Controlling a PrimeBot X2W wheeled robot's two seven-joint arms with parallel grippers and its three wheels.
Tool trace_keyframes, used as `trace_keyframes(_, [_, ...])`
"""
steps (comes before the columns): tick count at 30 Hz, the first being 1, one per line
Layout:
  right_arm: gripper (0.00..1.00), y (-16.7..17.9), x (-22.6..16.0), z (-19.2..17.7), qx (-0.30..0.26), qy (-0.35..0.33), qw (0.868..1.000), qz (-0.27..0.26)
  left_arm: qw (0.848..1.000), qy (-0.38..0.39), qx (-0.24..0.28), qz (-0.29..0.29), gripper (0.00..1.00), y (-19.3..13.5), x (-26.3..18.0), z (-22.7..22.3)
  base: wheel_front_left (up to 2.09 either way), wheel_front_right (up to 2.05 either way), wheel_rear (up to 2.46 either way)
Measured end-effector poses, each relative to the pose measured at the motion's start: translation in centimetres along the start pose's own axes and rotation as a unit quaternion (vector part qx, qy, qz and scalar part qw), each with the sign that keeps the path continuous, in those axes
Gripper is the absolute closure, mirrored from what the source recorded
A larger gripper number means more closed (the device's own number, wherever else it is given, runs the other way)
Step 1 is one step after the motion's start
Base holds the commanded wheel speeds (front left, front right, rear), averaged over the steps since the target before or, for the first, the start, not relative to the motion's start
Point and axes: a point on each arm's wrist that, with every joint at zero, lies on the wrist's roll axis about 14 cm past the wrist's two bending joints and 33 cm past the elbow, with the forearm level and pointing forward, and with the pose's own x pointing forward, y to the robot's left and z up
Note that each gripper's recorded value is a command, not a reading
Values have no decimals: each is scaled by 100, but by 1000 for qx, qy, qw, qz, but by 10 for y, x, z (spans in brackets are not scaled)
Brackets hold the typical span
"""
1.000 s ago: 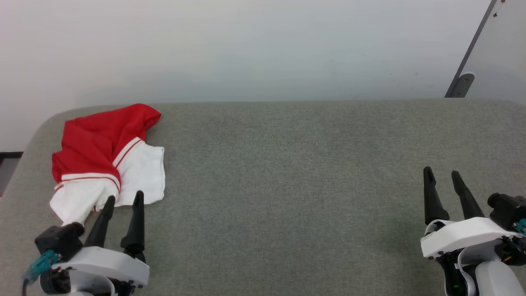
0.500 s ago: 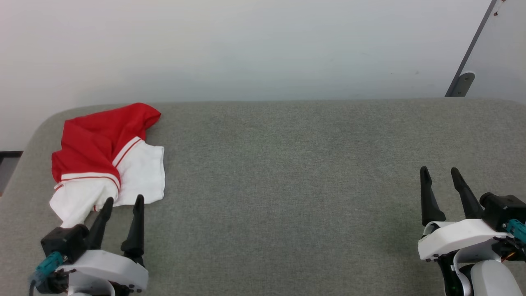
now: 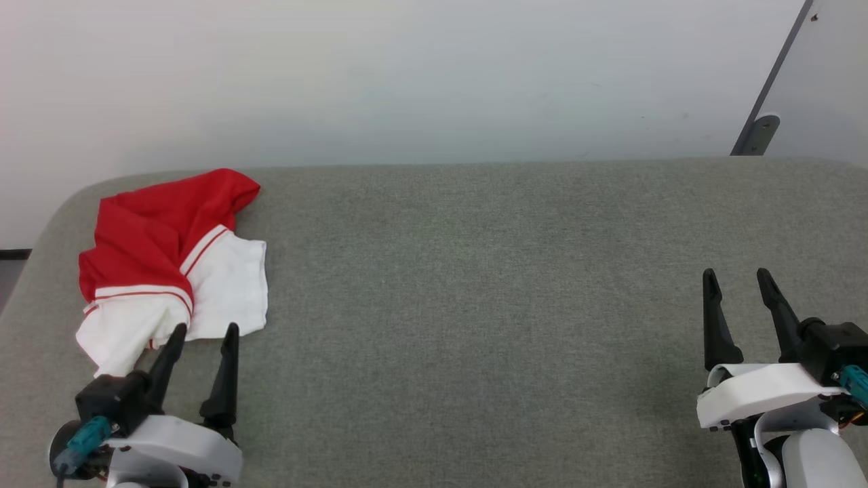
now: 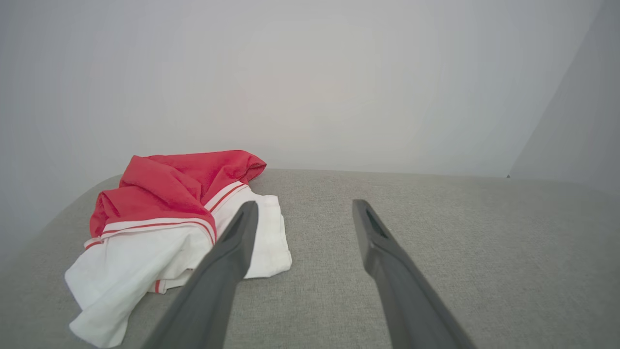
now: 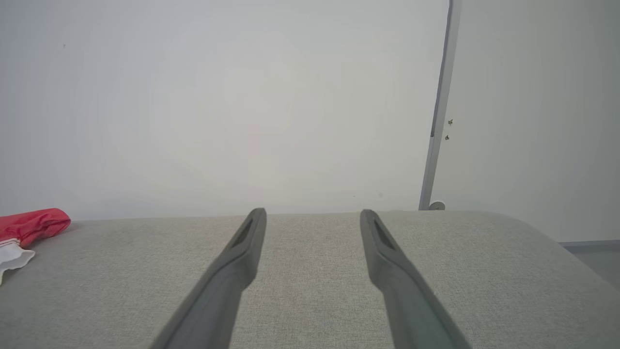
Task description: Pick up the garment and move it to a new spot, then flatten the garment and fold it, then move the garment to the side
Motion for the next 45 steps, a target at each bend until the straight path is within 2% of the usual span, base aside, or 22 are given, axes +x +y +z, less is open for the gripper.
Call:
trace_keyframes(18, [0, -5, 1, 8, -36, -20, 999, -3, 999, -4, 34, -9, 0, 2, 1, 0, 0, 0, 0])
trace_keyframes(26, [0, 4, 7, 7, -47, -24, 999, 11, 998, -9, 60, -10, 0, 5, -3, 2, 0, 0, 0])
trace_keyframes(30, [0, 21, 14, 3, -44, -22, 998, 35, 998, -15, 61, 19, 0, 22, -12, 7, 0, 0, 0])
trace_keyframes(36, [0, 68, 25, -12, -36, -7, 994, 99, 996, -13, 54, 77, 0, 51, -37, 6, 0, 0, 0])
trace_keyframes(45, [0, 157, 35, -33, -21, 13, 976, 217, 983, 2, 41, 181, 0, 98, -95, -3, 0, 0, 0])
